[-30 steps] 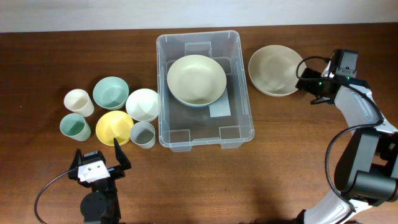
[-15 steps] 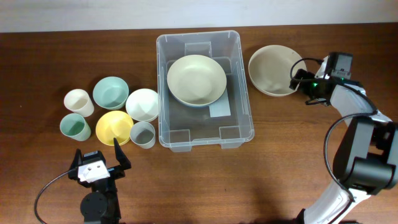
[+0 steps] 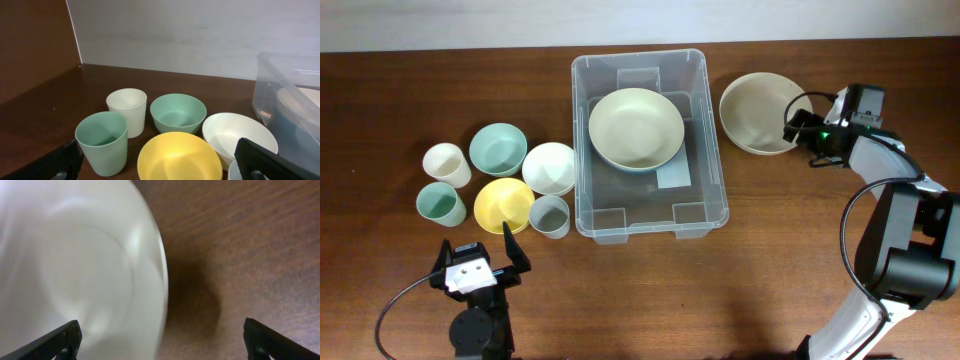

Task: Pack container
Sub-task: 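Lower the right gripper and pinch the cream bowl's rim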

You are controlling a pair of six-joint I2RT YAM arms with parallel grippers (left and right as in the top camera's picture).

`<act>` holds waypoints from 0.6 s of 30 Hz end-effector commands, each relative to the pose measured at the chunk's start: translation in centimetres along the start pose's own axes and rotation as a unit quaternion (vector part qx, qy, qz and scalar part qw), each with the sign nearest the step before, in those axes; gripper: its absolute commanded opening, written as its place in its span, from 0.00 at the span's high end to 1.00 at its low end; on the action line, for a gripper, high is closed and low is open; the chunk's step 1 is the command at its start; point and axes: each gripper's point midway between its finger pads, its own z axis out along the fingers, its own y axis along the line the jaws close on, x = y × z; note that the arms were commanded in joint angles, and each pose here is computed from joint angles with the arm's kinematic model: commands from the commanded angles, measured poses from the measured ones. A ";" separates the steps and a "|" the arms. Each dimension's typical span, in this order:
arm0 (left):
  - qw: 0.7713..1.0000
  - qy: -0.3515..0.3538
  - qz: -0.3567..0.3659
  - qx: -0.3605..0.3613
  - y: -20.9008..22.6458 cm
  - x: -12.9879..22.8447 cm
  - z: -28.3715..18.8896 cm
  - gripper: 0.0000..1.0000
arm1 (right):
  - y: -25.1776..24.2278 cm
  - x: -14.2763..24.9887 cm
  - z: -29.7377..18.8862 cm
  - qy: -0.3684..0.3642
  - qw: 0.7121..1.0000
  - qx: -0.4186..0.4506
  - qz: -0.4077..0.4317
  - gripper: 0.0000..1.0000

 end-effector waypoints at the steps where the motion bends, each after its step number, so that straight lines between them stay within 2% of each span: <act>1: 1.000 0.001 -0.004 -0.002 0.0 0.1 0.0 0.01 | 0.2 0.4 1.2 0.008 1.000 -0.006 -0.004 0.01; 14: 1.000 0.001 -0.004 -0.002 0.0 0.1 0.0 0.01 | 0.2 -0.2 1.9 -0.007 1.000 -0.012 -0.007 0.00; 18: 1.000 0.001 -0.004 -0.002 0.0 0.1 0.0 0.01 | 0.3 -0.4 1.9 -0.011 1.000 -0.013 -0.008 0.11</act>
